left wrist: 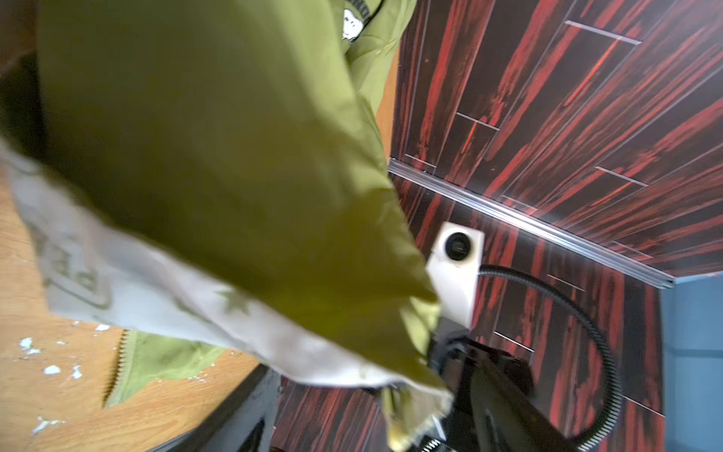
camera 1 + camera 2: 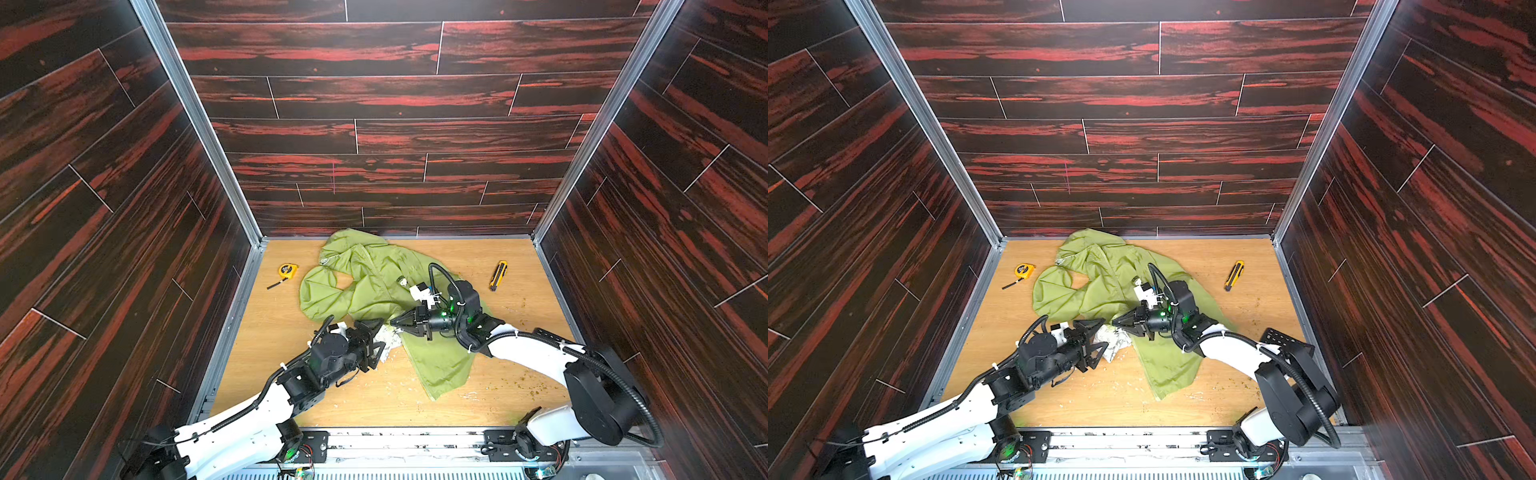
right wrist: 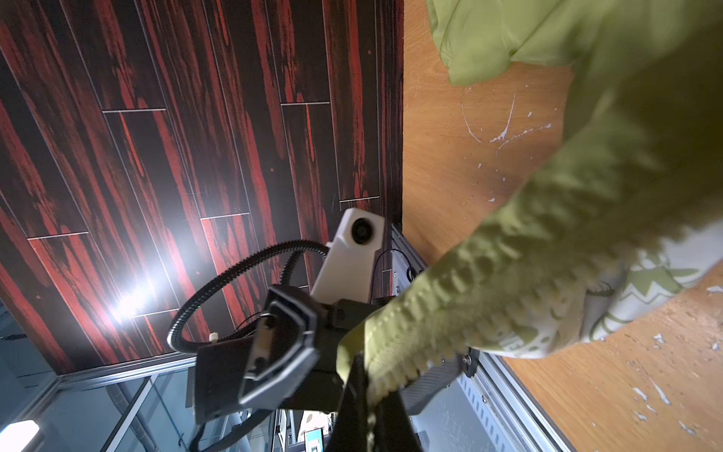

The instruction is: Zip up the jacket

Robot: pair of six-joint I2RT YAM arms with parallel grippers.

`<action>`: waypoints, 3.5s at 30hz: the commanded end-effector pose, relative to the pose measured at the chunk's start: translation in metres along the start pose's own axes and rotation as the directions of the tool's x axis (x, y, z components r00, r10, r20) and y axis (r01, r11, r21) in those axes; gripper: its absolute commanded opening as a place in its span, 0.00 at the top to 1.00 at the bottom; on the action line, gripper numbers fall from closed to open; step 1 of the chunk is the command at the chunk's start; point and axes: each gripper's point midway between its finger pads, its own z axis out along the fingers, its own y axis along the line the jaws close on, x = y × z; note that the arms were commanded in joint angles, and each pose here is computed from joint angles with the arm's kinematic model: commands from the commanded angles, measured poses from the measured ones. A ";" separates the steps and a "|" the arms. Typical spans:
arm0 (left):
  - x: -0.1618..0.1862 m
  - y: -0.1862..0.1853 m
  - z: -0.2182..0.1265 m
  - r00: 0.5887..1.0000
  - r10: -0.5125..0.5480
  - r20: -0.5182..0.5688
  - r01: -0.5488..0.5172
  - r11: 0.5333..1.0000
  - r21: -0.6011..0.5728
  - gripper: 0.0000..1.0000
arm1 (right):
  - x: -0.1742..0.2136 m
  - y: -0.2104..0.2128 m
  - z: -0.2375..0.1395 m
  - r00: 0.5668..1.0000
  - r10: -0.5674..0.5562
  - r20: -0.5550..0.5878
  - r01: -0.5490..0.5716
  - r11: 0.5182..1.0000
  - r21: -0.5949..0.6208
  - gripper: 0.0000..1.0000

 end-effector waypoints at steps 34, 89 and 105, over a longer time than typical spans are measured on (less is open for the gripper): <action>0.038 -0.019 0.037 0.980 0.044 -0.191 -0.034 0.998 0.059 0.63 | 0.031 -0.029 -0.026 0.999 -0.003 -0.054 0.015 0.975 0.220 1.00; 0.051 -0.018 0.025 0.956 0.153 -0.249 -0.150 0.988 0.030 0.44 | -0.005 -0.017 -0.031 0.997 0.070 0.039 -0.075 0.988 0.133 1.00; 0.066 -0.004 0.034 0.906 0.252 -0.340 -0.283 0.958 -0.043 0.59 | -0.009 -0.014 -0.036 0.997 0.067 0.042 -0.072 0.987 0.143 1.00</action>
